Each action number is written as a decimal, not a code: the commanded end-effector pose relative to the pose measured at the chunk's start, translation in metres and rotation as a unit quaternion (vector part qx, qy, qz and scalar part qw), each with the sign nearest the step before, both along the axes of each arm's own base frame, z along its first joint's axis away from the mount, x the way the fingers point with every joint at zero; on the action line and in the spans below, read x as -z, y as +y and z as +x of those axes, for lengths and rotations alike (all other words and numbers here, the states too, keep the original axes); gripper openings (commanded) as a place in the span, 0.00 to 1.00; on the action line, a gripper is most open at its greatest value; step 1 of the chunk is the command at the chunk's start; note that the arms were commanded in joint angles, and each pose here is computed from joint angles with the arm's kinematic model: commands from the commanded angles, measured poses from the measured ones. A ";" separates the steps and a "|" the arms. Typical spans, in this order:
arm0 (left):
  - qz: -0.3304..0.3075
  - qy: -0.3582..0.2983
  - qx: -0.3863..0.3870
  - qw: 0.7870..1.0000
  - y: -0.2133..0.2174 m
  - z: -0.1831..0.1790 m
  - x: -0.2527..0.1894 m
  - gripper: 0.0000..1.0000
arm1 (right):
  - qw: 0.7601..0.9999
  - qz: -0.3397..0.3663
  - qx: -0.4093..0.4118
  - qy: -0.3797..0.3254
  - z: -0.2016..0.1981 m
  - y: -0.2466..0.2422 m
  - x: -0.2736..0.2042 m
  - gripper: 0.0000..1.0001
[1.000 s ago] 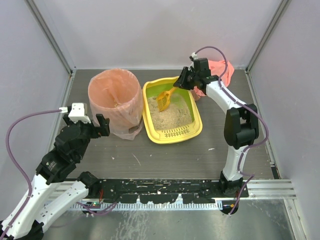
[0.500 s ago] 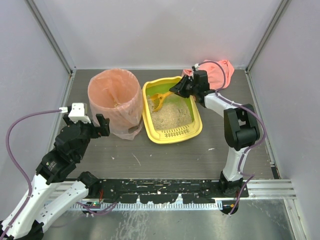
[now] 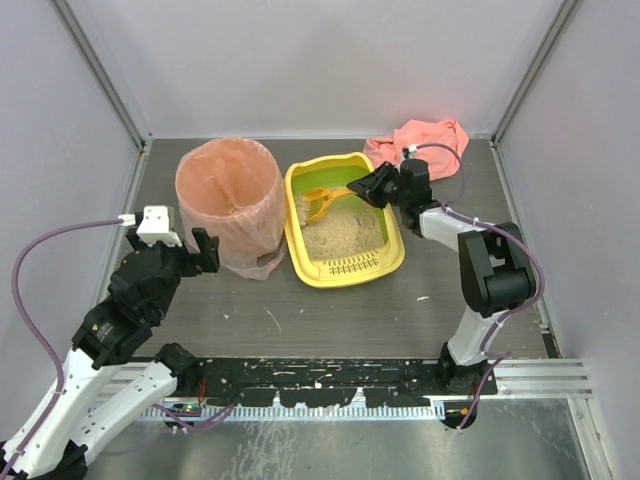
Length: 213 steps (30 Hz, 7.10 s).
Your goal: Clean the litter box
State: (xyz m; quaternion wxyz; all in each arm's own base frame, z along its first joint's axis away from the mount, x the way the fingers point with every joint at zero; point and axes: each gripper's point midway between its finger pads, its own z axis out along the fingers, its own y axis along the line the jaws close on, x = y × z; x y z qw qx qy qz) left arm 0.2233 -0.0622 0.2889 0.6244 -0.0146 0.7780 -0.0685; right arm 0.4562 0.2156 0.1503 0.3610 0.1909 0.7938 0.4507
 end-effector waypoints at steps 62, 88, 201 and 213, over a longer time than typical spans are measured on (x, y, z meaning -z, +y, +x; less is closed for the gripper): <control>-0.043 -0.015 0.073 0.996 -0.035 0.006 -0.024 0.98 | 0.966 0.231 0.084 -0.075 -0.088 -0.128 -0.067 0.01; -0.053 -0.019 0.057 0.997 -0.032 0.009 -0.017 0.98 | 0.974 0.203 0.020 -0.094 -0.108 -0.092 -0.084 0.01; -0.073 -0.014 0.019 0.997 -0.007 -0.013 -0.006 0.98 | 0.727 -0.669 -0.091 -0.125 -0.060 0.012 -0.077 0.01; -0.070 -0.012 0.015 0.997 -0.007 -0.011 -0.003 0.98 | 0.839 -0.516 -0.128 -0.114 -0.055 0.027 -0.068 0.01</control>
